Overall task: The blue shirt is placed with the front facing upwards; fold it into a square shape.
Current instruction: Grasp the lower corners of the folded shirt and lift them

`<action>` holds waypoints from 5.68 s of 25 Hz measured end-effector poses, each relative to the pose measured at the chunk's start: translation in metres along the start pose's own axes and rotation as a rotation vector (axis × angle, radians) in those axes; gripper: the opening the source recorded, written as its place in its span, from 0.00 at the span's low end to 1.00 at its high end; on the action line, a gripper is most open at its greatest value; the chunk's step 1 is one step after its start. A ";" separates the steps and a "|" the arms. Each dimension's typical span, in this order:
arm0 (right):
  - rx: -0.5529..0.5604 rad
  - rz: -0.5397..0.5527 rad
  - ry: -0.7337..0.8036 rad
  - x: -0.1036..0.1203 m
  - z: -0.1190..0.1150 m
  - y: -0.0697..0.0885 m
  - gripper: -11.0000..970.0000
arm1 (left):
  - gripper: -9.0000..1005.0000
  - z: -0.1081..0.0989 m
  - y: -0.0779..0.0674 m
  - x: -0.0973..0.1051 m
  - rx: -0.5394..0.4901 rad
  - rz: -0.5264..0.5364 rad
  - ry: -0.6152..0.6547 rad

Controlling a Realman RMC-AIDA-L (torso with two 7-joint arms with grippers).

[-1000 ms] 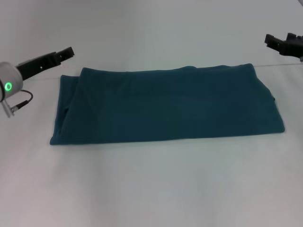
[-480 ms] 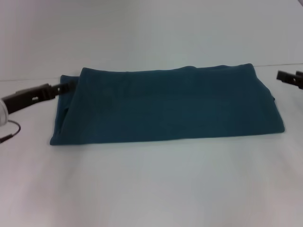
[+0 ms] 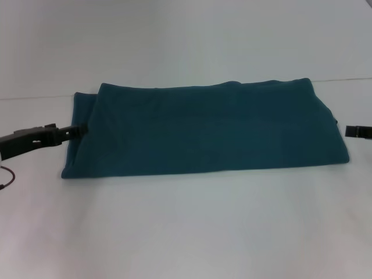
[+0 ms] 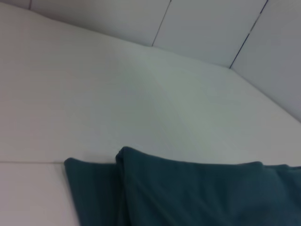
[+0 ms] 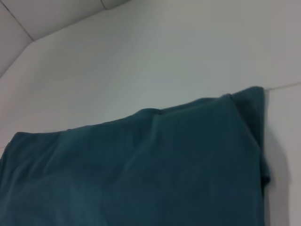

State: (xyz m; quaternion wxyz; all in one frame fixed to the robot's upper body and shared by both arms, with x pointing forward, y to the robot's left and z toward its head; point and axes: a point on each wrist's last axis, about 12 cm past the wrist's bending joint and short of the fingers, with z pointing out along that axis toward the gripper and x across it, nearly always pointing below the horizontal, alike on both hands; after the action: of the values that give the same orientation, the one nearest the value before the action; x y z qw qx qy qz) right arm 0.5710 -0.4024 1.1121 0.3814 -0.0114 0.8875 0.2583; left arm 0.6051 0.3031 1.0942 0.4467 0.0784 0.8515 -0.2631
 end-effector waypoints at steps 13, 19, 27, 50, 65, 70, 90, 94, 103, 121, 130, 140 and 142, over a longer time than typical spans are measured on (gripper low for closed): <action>0.057 0.057 0.059 0.012 0.004 -0.006 0.76 | 0.95 -0.001 -0.001 0.011 0.006 -0.005 0.020; 0.097 0.041 0.039 0.013 0.021 -0.003 0.76 | 0.95 -0.001 -0.001 0.012 0.008 -0.009 0.023; 0.115 0.019 0.063 0.018 0.048 0.003 0.76 | 0.95 0.000 -0.002 0.013 0.004 -0.011 0.021; 0.125 0.014 0.062 0.018 0.061 0.007 0.72 | 0.95 0.001 -0.001 0.011 -0.006 -0.007 0.016; 0.135 0.028 0.056 0.017 0.057 0.003 0.29 | 0.95 0.000 0.000 0.013 -0.010 -0.012 0.018; 0.137 0.030 0.056 0.019 0.056 0.002 0.10 | 0.95 0.001 0.000 0.015 -0.007 -0.017 0.022; 0.121 0.023 0.058 0.018 0.056 0.004 0.02 | 0.95 0.012 0.000 0.036 -0.067 -0.012 0.093; 0.118 0.021 0.059 0.017 0.055 0.004 0.03 | 0.95 0.014 0.001 0.038 -0.081 -0.015 0.096; 0.119 0.017 0.061 0.016 0.054 0.004 0.03 | 0.95 0.019 -0.004 0.041 -0.064 0.004 0.120; 0.119 0.009 0.060 0.017 0.054 0.003 0.05 | 0.93 0.019 -0.005 0.041 -0.068 0.005 0.121; 0.117 0.008 0.060 0.018 0.054 0.004 0.06 | 0.70 0.022 -0.004 0.041 -0.090 0.027 0.131; 0.117 0.007 0.059 0.017 0.054 0.004 0.06 | 0.29 0.024 -0.006 0.040 -0.093 0.035 0.133; 0.116 0.007 0.059 0.017 0.054 0.004 0.07 | 0.21 0.024 -0.006 0.040 -0.092 0.036 0.133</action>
State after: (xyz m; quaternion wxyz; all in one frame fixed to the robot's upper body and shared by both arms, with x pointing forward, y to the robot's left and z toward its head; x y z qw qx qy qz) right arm 0.5945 -0.3704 1.0708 0.3544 0.0065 0.9118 0.2072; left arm 0.5967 0.2814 1.0534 0.3971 0.0904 0.8889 -0.2099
